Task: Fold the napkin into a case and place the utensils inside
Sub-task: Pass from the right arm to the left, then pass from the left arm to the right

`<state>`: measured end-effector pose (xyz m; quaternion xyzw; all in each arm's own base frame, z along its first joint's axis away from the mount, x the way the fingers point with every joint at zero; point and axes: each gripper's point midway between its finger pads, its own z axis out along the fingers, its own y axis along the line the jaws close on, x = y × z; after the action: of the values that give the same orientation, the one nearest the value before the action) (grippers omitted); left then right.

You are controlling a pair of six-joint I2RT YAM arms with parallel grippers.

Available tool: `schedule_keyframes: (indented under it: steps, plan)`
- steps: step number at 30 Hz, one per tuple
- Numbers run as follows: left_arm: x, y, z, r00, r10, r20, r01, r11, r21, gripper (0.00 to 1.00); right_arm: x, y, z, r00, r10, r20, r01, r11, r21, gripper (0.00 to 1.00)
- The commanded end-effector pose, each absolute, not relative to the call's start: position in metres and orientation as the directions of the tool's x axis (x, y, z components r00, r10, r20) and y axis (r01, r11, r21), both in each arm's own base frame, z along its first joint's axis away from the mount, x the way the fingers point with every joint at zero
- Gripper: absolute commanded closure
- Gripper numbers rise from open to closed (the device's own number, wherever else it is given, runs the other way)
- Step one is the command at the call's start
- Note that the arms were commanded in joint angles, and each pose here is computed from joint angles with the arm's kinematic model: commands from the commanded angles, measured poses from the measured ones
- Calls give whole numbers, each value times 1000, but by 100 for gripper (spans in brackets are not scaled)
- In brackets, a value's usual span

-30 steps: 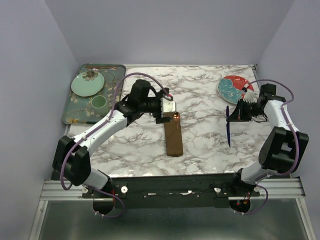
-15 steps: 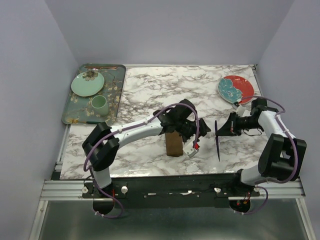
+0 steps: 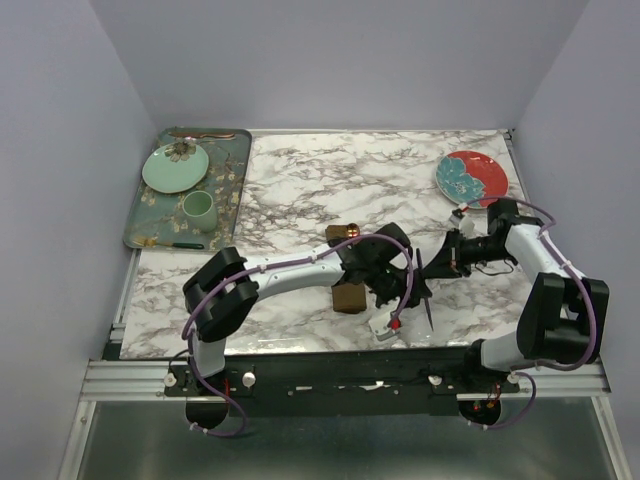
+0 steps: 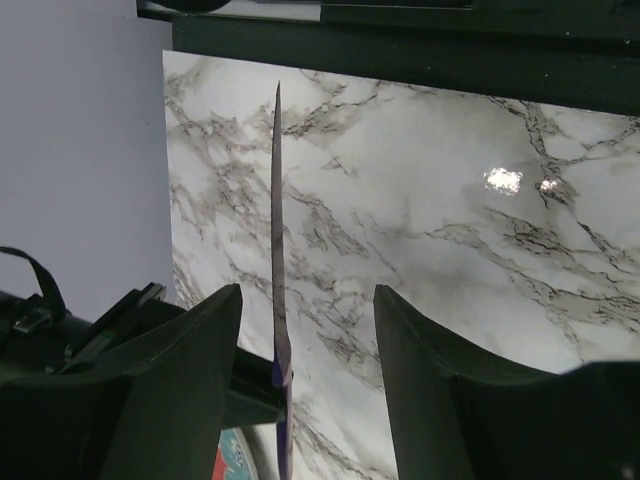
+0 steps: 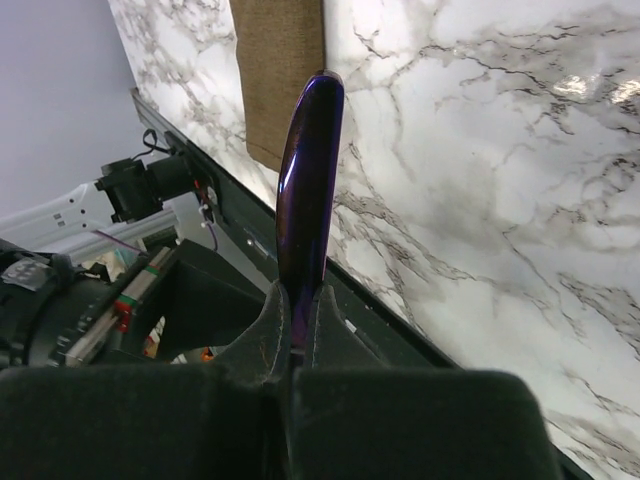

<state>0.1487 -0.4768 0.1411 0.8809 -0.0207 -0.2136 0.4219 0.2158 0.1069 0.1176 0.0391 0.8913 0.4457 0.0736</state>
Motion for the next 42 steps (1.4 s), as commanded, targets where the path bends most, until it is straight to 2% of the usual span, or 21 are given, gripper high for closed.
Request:
schedule_keyframes:
  steps: [1,4,7,8,10,13,14,16,17,18,20,21,24,25,27,28,29,30,32,36,42]
  plan:
    - [135,-491,141,891,-274,-363,113,-639,761,37,203,119,127,-990,113,-88,-7,576,817,99]
    - [136,-495,138,894,-267,-359,115,-639,761,52,199,121,127,-991,104,-89,-12,583,812,99]
    - [144,-503,140,903,-229,-363,149,-627,765,82,197,125,131,-992,85,-92,-27,577,816,99]
    - [147,-505,141,906,-214,-365,163,-619,768,98,198,126,134,-992,78,-99,-37,574,818,99]
    - [154,-513,158,914,-204,-352,185,-562,806,100,200,126,138,-992,62,-113,-58,564,824,99]
    - [158,-513,193,891,-196,-410,270,-496,825,100,225,122,166,-979,55,-196,-131,563,816,73]
    - [158,-512,210,862,-176,-475,348,-476,808,100,239,117,176,-960,20,-278,-217,571,791,56]
    - [164,-511,233,833,-157,-531,423,-440,792,100,276,103,221,-877,-29,-479,-387,631,672,38]
    - [176,-510,256,809,-135,-572,482,-405,777,100,288,95,235,-827,-59,-559,-457,650,607,23]
    - [177,-505,265,717,-87,-691,606,-412,681,100,303,89,266,-745,-86,-662,-534,672,513,19]
    - [201,-494,294,599,-44,-800,735,-366,571,100,316,75,287,-666,-127,-735,-573,718,395,14]
    - [197,-486,300,451,-6,-892,822,-387,418,100,322,71,300,-626,-129,-769,-588,726,357,14]
    - [217,-463,326,228,19,-974,907,-368,205,100,323,65,334,-563,-89,-821,-620,703,349,14]
    - [216,-456,330,73,61,-995,929,-368,46,100,321,66,344,-546,-78,-834,-635,688,351,14]
    - [231,-441,342,-58,44,-997,935,-348,-70,100,312,74,354,-537,-48,-842,-670,631,391,14]
    - [227,-434,347,-240,85,-967,904,-344,-255,100,306,79,357,-529,-41,-848,-688,605,400,13]
    - [228,-427,339,-327,99,-940,880,-329,-342,100,297,88,361,-520,-19,-854,-726,535,431,11]
    - [231,-423,359,-276,-5,-961,898,-356,-257,100,292,94,364,-512,-6,-859,-746,499,441,8]
    - [233,-409,358,-481,17,-877,819,-346,-457,100,278,107,377,-506,35,-862,-774,422,471,8]
    - [231,-394,367,-587,6,-810,741,-399,-540,100,277,135,376,-433,6,-901,-826,398,399,9]
    - [229,-392,362,-626,39,-779,711,-383,-590,100,271,164,368,-500,-14,-866,-816,341,466,31]
